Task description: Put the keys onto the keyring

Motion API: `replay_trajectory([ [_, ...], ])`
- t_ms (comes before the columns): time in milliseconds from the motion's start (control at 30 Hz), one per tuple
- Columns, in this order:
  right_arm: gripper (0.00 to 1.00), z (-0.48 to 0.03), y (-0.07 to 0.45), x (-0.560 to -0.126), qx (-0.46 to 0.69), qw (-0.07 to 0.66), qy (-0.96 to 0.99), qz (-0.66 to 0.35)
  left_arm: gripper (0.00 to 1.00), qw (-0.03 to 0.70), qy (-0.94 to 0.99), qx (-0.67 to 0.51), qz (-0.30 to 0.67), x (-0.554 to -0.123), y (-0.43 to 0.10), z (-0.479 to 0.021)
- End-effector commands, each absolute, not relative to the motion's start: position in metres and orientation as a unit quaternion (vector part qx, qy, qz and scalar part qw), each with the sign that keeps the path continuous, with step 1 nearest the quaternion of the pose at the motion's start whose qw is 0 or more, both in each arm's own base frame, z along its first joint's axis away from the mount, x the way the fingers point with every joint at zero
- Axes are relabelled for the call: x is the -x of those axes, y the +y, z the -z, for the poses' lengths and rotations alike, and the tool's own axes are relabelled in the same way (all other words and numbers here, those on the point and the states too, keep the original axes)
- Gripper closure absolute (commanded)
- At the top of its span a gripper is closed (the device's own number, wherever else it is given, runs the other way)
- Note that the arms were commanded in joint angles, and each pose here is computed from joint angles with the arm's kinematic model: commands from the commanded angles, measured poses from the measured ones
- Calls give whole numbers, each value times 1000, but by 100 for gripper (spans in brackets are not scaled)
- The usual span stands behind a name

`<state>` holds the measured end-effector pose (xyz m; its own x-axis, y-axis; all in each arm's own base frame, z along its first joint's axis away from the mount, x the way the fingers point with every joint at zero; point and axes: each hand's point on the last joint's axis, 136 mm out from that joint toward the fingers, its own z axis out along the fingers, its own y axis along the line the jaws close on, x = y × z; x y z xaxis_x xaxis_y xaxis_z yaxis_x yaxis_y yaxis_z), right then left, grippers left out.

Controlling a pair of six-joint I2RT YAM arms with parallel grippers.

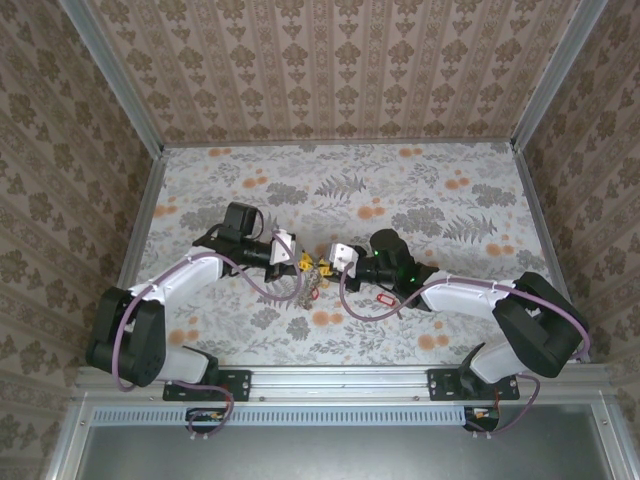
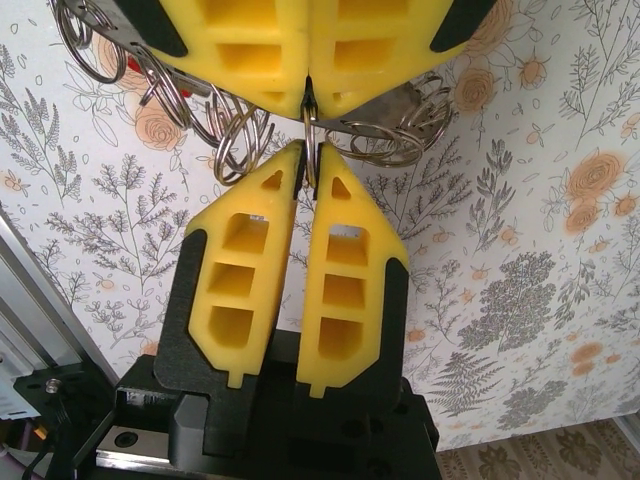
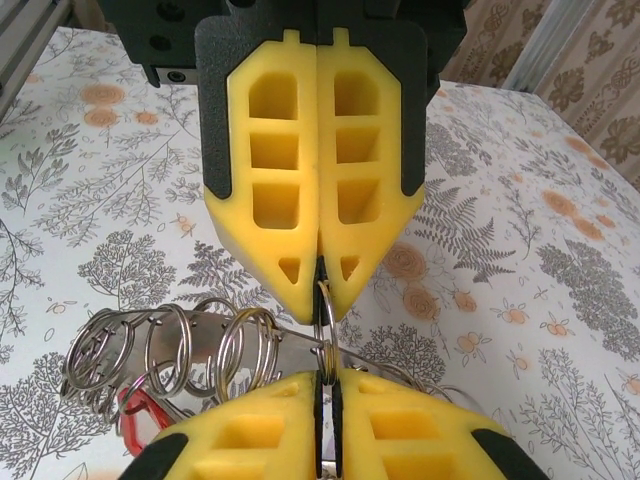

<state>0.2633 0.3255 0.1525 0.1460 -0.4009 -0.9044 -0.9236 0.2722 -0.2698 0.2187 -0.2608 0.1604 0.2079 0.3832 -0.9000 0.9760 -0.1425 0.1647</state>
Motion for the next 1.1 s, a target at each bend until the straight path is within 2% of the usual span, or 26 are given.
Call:
replay_trajectory([
  [0, 82, -165, 326, -263, 540, 538, 592, -260, 100, 421, 487, -669, 372, -212, -263, -171],
  [233, 82, -164, 327, -261, 545, 535, 590, -263, 100, 420, 488, -668, 373, -213, -264, -172],
  [300, 88, -164, 328, -262, 546, 533, 590, -264, 100, 416, 490, -667, 378, -212, -264, -171],
  [533, 100, -169, 332, -265, 546, 538, 583, -268, 100, 405, 500, -662, 384, -213, -265, -165],
  [667, 98, -169, 333, -262, 550, 536, 580, -273, 100, 394, 501, -666, 388, -211, -264, -163],
  [733, 90, -168, 333, -262, 548, 535, 581, -276, 100, 396, 497, -667, 390, -210, -264, -164],
  [800, 86, -168, 333, -262, 548, 535, 580, -277, 100, 399, 494, -667, 389, -209, -264, -165],
  [1000, 87, -165, 334, -259, 562, 522, 579, -276, 100, 401, 493, -668, 388, -210, -264, -165],
  [1067, 90, -164, 334, -259, 563, 522, 579, -274, 100, 401, 494, -667, 387, -210, -264, -164],
])
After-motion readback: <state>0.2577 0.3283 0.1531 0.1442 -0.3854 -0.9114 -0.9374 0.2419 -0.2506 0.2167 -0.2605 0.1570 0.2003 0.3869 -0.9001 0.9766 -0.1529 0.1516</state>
